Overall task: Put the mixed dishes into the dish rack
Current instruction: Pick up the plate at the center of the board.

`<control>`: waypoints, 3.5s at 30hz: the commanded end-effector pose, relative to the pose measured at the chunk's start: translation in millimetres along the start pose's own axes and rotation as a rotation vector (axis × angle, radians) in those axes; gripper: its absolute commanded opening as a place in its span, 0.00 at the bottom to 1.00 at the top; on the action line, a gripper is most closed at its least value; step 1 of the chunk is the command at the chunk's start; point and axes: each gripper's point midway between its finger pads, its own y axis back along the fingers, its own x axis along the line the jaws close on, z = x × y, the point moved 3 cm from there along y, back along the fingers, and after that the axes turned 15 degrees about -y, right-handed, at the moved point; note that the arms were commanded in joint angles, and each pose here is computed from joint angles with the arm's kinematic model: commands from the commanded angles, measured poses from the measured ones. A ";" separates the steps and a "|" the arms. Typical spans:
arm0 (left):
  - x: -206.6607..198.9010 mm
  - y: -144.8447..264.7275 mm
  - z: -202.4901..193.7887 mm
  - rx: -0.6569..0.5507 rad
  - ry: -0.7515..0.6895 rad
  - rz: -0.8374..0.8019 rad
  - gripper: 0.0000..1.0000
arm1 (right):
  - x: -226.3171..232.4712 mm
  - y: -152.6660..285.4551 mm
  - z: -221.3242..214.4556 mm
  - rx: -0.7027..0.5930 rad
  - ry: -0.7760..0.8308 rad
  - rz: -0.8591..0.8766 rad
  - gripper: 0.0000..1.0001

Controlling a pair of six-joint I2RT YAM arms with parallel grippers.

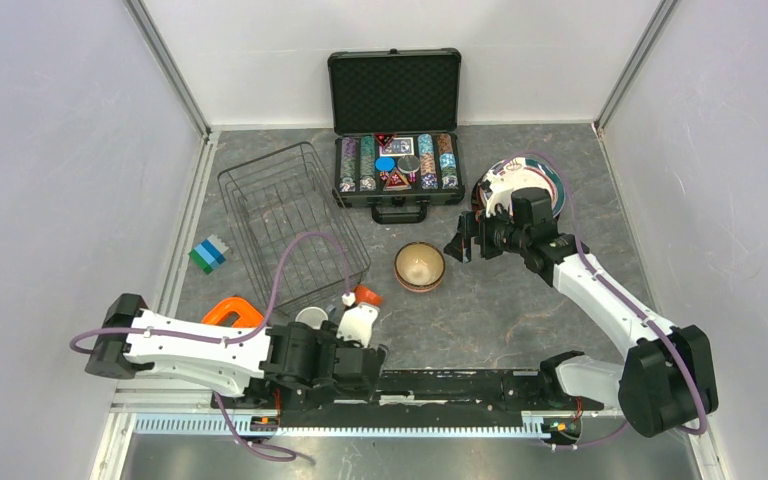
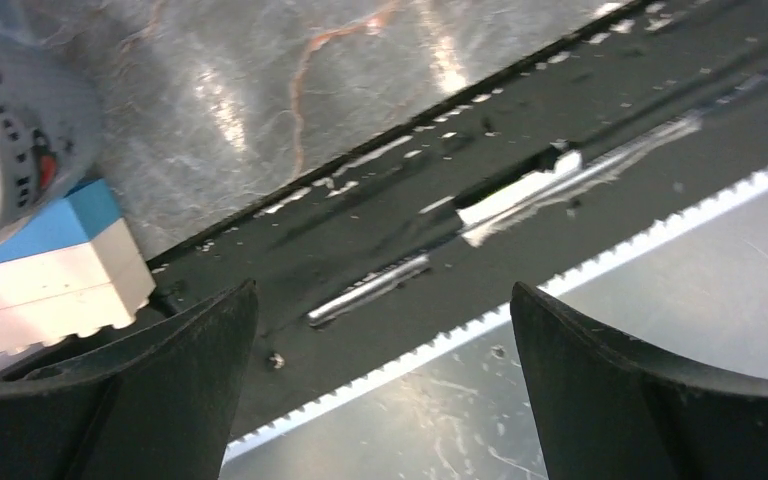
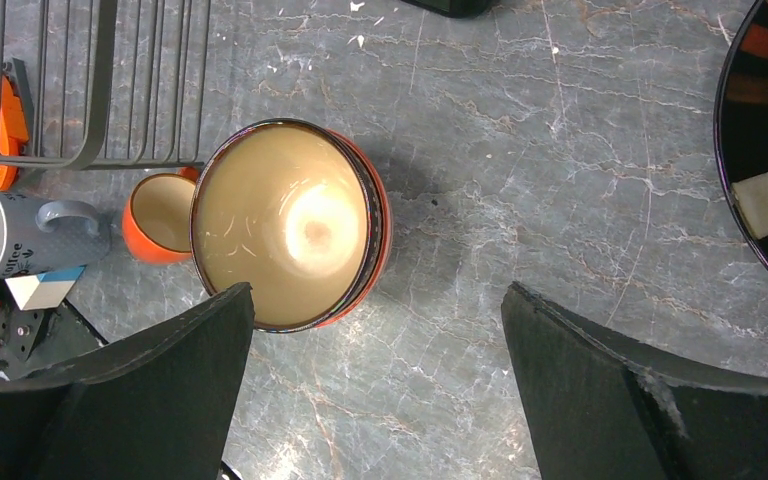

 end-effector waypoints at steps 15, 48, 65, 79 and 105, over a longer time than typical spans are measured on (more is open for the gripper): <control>80.1 -54.3 -45.5 -0.113 0.319 0.385 1.00 | -2.7 6.0 2.8 -0.052 -0.006 -0.039 0.98; 117.0 75.0 134.3 -0.483 0.126 0.191 1.00 | -5.2 -2.2 0.1 -0.021 -0.036 -0.047 0.98; 149.1 -33.5 213.1 -0.256 0.116 0.066 1.00 | -11.2 -8.2 -26.4 0.059 -0.040 -0.058 0.98; 154.2 -27.6 226.2 -0.318 0.084 0.064 1.00 | -76.7 40.2 67.4 -0.270 -0.006 -0.625 0.98; 223.7 36.9 221.6 -0.484 0.239 0.231 1.00 | -175.8 17.4 142.4 -0.385 -0.487 -0.473 0.75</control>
